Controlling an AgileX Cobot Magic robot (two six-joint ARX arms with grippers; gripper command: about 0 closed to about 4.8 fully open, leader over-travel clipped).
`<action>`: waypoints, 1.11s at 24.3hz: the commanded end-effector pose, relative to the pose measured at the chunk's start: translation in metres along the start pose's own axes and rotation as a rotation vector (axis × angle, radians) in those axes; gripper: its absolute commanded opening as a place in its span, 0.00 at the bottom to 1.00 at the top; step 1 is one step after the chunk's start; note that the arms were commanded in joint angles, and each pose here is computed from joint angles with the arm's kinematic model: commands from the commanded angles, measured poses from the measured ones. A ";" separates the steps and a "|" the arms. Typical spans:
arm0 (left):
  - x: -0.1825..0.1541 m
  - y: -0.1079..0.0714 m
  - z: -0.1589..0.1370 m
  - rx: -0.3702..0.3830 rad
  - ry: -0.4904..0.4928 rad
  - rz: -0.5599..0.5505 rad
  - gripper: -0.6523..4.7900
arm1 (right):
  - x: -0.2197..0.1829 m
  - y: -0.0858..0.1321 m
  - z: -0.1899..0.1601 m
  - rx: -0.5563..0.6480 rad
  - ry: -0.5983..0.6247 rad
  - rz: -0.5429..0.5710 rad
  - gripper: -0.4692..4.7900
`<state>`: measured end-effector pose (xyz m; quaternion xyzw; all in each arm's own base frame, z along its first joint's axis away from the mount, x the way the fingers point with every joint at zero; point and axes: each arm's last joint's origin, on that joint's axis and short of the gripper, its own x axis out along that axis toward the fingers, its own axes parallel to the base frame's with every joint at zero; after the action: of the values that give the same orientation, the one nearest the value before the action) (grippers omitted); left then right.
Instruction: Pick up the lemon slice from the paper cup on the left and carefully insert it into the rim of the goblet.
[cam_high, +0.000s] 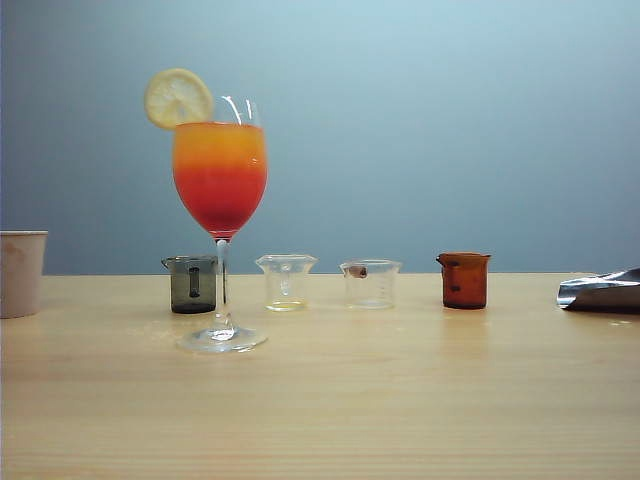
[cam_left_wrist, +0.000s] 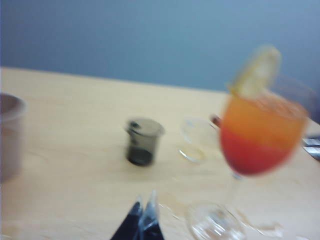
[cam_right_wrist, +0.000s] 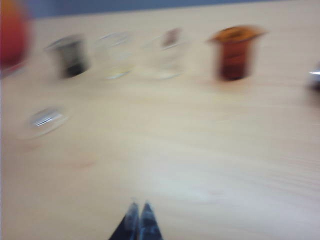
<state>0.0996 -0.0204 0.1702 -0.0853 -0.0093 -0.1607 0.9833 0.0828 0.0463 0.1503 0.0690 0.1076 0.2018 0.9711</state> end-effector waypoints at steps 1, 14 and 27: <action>-0.007 0.010 0.010 0.027 -0.105 0.107 0.11 | 0.002 -0.016 0.001 0.030 -0.044 -0.158 0.11; -0.010 0.018 0.012 0.035 -0.123 0.206 0.11 | -0.007 -0.049 0.005 0.092 -0.105 -0.501 0.11; -0.010 0.019 0.012 0.041 -0.124 0.229 0.11 | -0.006 -0.043 0.016 -0.221 -0.152 -0.337 0.11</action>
<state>0.0966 0.0020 0.1763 -0.0791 -0.0556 -0.0449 0.9943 0.0971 0.0030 0.1596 -0.0239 0.0285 0.0310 0.9988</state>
